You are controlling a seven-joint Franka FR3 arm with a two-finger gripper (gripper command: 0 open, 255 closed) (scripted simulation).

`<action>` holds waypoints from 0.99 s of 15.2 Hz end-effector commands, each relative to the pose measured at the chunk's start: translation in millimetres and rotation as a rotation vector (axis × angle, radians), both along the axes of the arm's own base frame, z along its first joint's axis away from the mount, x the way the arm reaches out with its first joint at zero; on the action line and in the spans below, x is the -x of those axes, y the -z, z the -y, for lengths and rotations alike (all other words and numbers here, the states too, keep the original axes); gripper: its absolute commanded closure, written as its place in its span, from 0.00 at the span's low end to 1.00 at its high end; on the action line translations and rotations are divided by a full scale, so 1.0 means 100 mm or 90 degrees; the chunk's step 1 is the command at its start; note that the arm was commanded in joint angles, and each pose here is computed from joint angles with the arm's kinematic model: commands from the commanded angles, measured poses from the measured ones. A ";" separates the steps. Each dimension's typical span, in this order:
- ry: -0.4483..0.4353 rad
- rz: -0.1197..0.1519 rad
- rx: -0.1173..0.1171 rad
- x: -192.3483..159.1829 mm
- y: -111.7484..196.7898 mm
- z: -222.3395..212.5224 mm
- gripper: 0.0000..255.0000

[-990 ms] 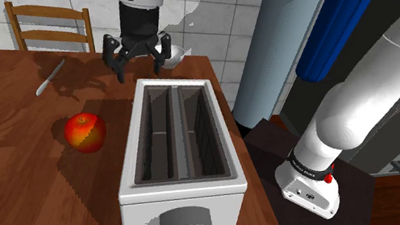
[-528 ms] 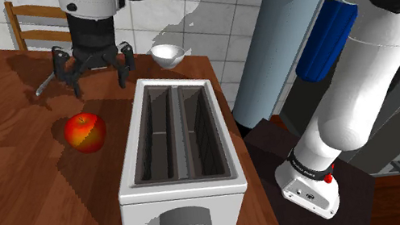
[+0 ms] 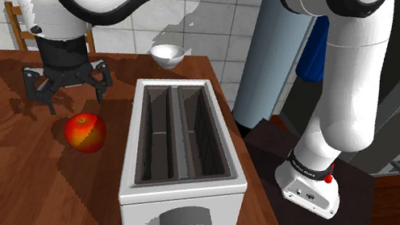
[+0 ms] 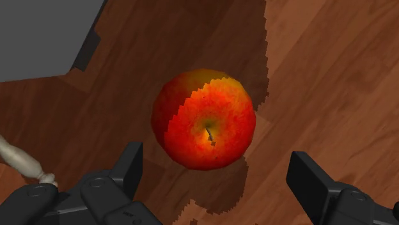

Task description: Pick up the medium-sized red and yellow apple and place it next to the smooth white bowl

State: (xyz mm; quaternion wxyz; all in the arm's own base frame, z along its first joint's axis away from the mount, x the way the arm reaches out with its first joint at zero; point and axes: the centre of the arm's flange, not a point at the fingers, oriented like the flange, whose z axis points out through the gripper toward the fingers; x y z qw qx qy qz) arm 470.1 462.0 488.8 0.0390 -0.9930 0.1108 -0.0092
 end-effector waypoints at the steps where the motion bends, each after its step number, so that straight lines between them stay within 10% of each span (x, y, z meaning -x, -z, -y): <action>1: 0.000 0.000 0.000 0.00 0.11 0.00 0.00; 11: 0.000 0.000 0.000 0.00 0.19 0.00 0.00; 12: 0.000 0.000 0.000 0.00 0.19 0.00 1.00; 15: 0.000 0.000 0.000 0.00 0.19 0.00 1.00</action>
